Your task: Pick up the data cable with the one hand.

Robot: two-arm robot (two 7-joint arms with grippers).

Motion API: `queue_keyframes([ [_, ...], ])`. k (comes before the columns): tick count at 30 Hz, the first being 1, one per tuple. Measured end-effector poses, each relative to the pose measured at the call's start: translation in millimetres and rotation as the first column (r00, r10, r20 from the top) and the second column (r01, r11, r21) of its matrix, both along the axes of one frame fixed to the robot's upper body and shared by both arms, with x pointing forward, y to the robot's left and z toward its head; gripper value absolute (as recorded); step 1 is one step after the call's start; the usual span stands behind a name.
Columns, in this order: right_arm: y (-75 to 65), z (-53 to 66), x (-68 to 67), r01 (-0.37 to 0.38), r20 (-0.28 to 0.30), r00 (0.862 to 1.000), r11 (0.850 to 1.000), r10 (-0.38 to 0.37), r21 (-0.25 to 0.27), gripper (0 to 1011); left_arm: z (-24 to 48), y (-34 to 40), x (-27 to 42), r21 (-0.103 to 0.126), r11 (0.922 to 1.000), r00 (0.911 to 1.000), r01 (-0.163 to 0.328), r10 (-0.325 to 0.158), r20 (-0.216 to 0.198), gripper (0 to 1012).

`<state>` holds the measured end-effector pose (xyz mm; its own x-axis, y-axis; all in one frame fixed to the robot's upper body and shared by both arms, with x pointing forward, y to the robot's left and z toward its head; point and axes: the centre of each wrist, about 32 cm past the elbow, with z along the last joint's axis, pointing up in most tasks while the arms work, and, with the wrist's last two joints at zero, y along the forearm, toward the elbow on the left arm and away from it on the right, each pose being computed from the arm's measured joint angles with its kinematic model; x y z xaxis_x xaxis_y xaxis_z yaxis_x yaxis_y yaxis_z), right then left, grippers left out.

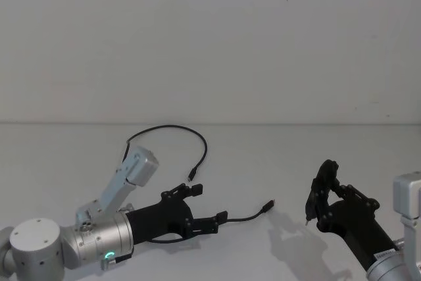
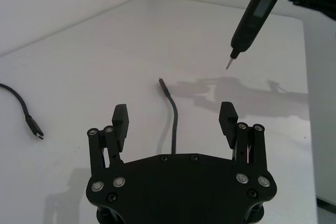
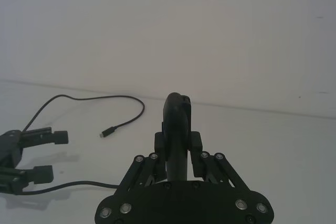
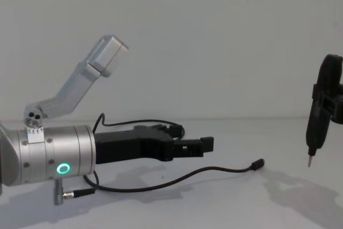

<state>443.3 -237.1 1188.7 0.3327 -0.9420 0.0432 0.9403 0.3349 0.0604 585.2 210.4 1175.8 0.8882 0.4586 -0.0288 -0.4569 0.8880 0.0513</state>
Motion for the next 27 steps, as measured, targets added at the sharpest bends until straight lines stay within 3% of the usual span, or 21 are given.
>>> queue_keyframes([
  [3, 0.0, 0.0, 0.0, 0.000, 0.000, 1.000, 1.000, 0.000, 0.000, 269, -4.0, 1.0, 7.0, 0.002, 1.0000, 0.9999, 0.008, -0.008, -0.014, 1001],
  [11, 0.0, 0.0, 0.0, 0.000, 0.000, 1.000, 1.000, 0.000, 0.000, 269, -7.8, -0.9, 15.8, 0.018, 0.9995, 0.9995, 0.025, -0.025, -0.020, 1001],
  [20, 0.0, 0.0, 0.0, 0.000, 0.000, 1.000, 1.000, 0.000, 0.000, 269, -6.1, -13.5, 21.6, 0.095, 0.9934, 0.9977, 0.065, -0.066, 0.014, 1001],
  [27, 0.0, 0.0, 0.0, 0.000, 0.000, 1.000, 1.000, 0.000, 0.000, 269, -1.3, -24.5, 23.1, 0.174, 0.9816, 0.9947, 0.079, -0.089, 0.052, 1001],
])
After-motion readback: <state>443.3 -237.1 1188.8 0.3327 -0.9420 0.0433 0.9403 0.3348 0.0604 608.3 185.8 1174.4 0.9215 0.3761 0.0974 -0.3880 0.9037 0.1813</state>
